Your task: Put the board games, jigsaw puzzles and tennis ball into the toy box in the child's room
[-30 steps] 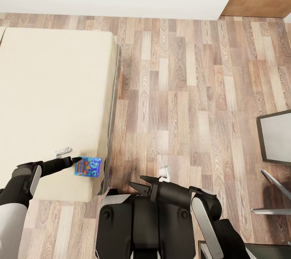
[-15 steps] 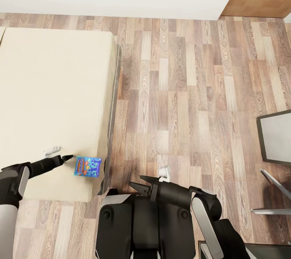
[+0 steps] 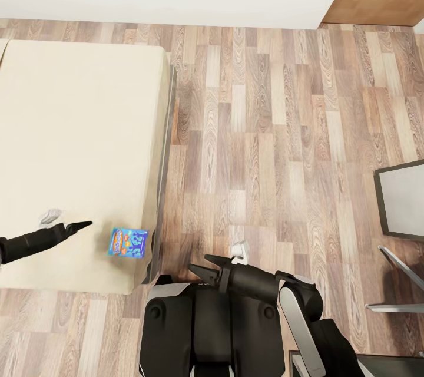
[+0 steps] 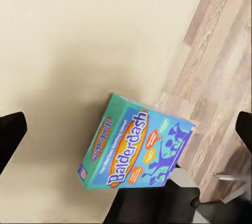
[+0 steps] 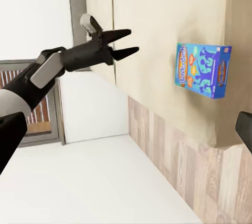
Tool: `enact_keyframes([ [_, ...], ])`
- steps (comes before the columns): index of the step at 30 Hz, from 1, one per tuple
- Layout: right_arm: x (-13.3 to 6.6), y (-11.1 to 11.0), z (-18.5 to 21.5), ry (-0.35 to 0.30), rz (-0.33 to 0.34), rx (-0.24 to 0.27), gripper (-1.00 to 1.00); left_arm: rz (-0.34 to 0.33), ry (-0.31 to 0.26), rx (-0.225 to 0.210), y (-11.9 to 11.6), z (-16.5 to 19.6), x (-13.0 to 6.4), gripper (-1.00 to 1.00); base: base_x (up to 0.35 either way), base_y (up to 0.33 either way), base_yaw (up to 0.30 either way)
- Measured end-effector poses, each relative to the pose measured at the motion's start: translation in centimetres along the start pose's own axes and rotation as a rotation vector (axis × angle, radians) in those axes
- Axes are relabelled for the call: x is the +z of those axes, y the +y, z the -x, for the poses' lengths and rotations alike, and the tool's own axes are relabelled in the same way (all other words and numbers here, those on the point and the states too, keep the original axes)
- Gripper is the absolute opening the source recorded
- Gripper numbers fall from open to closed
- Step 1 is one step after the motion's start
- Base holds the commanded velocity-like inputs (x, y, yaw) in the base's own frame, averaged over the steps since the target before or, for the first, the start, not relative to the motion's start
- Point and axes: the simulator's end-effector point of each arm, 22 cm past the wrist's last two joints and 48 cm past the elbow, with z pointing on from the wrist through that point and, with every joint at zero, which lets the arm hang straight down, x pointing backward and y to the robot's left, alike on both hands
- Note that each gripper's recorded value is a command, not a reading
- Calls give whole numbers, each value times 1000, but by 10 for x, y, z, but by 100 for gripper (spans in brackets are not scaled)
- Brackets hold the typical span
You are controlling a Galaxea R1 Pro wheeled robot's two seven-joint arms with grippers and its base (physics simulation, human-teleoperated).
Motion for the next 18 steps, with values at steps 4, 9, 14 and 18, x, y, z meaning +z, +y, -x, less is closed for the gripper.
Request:
enact_keyframes([
  [4, 0, 0, 1, -4, 1, -3, 100, -74, 27, -36, -10, -9, -10, 100, 0, 0, 0],
  [9, -2, -2, 3, -11, -4, -3, 100, -131, 61, -79, -14, -26, -20, 100, 0, 0, 0],
  [14, -5, -5, 7, -23, -10, -1, 100, -161, 93, -133, -12, -45, -31, 100, 0, 0, 0],
  [18, -9, -9, 10, -35, -21, 1, 100, -174, 103, -177, -10, -52, -40, 100, 0, 0, 0],
])
